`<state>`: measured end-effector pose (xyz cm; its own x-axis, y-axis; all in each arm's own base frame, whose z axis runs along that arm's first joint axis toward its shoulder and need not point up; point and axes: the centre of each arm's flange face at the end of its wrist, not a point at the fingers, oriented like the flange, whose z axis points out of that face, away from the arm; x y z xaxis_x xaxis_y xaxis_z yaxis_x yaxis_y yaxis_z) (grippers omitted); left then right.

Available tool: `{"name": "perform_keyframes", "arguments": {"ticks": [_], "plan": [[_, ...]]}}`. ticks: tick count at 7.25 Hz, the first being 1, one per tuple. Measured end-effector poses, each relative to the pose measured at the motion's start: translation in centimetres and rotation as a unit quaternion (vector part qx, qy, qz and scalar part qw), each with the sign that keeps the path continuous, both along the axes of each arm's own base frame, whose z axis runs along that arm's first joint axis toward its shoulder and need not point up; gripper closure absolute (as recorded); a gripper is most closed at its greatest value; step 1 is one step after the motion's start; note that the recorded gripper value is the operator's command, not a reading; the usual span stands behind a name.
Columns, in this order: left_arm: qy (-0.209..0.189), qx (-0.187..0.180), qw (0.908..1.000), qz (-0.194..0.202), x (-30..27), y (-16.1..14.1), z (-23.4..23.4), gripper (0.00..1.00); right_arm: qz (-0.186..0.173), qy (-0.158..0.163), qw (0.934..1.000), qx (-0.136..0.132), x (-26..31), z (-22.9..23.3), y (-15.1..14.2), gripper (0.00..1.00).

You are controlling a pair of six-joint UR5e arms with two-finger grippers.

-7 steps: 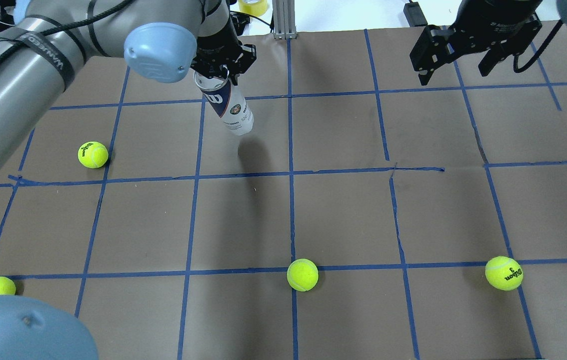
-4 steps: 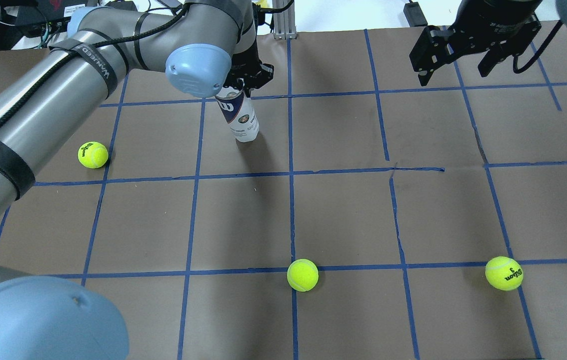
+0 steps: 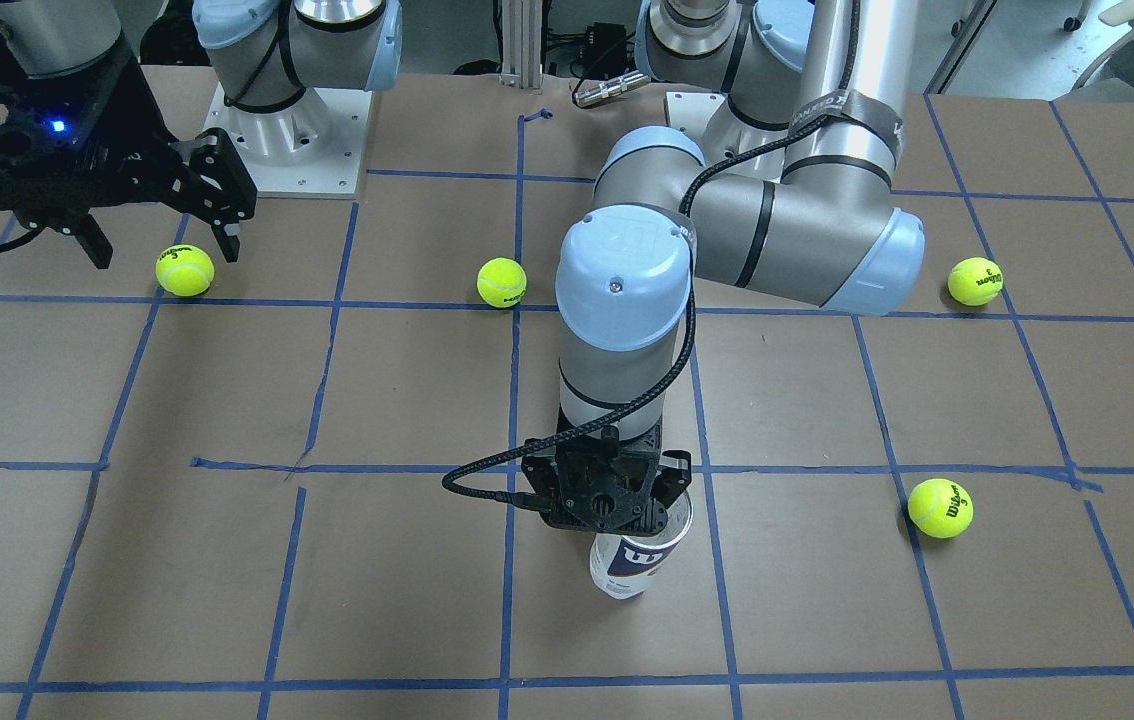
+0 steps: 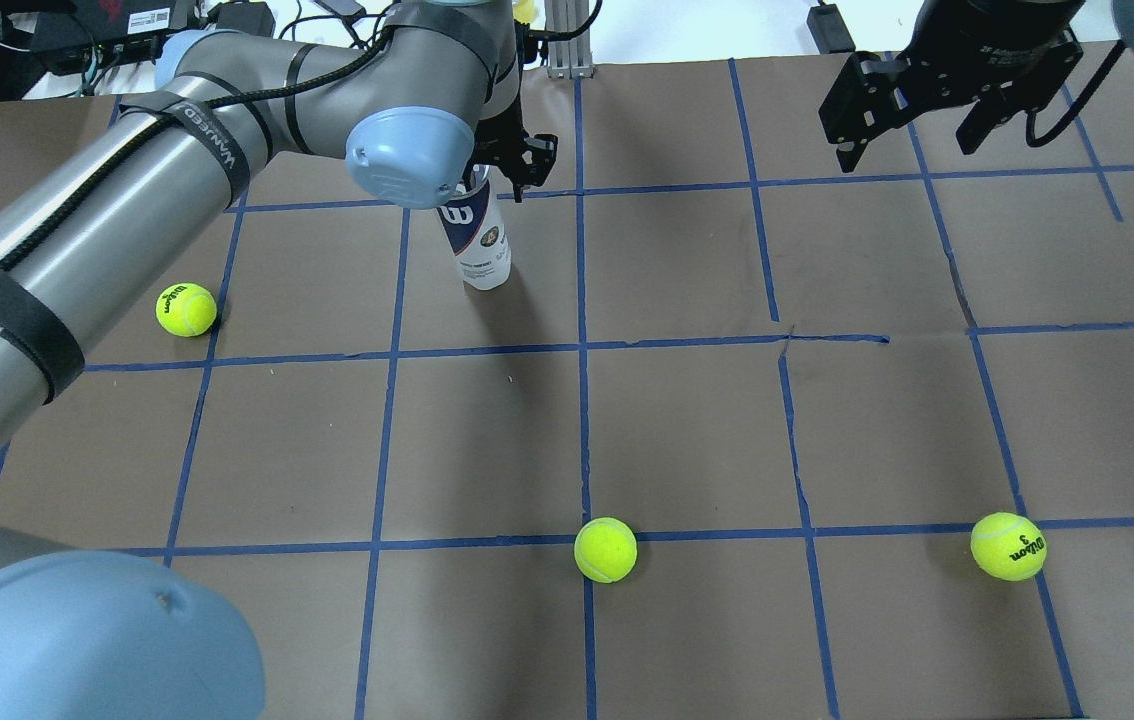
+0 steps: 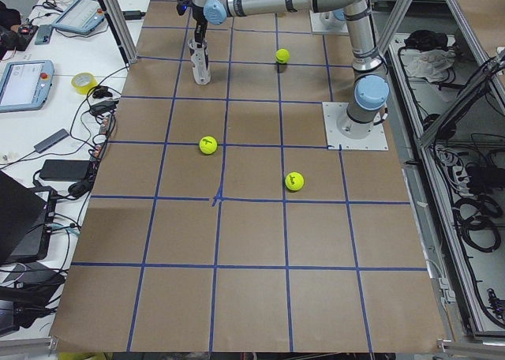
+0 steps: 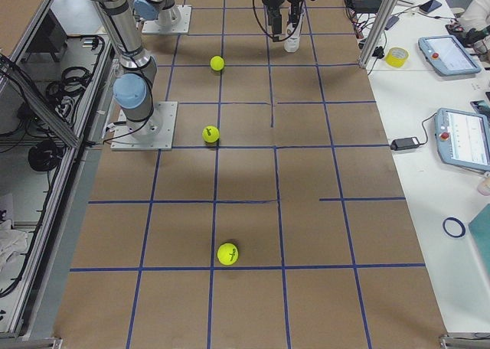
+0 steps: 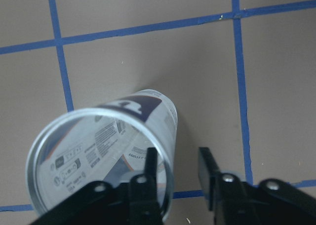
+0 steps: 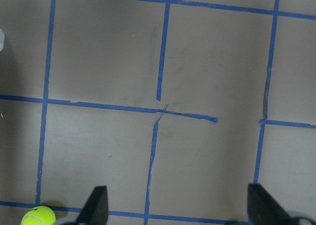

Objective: Lift up tennis ball bucket
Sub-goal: 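Lower the upright can onto the table with the left gripper, then open the left gripper and raise it off the standing can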

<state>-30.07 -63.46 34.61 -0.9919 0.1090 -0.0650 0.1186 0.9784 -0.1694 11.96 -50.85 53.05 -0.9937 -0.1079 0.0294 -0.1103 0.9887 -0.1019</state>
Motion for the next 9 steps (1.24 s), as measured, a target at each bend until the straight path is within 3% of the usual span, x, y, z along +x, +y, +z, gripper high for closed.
{"name": "perform_keyframes", "arguments": {"ticks": [2, 5, 7, 9], "plan": [[0.015, -0.025, 0.9996, -0.005, -0.3, 1.5, 4.3, 0.00, 0.000, 0.000, 1.0000, 0.000, 0.0, 0.0, 0.0, 0.00], [0.032, -0.049, 0.9983, -0.008, 0.8, 6.3, 12.8, 0.00, 0.001, 0.001, 1.0000, -0.001, 0.0, 0.1, 0.1, 0.00], [0.027, -0.008, 0.9996, -0.002, 2.9, 11.2, 15.6, 0.00, 0.001, 0.001, 1.0000, 0.000, 0.0, 0.1, 0.1, 0.00], [0.018, 0.012, 0.9997, 0.012, 6.1, 15.0, 14.8, 0.00, 0.001, 0.001, 1.0000, 0.000, 0.0, 0.1, 0.2, 0.00]]}}
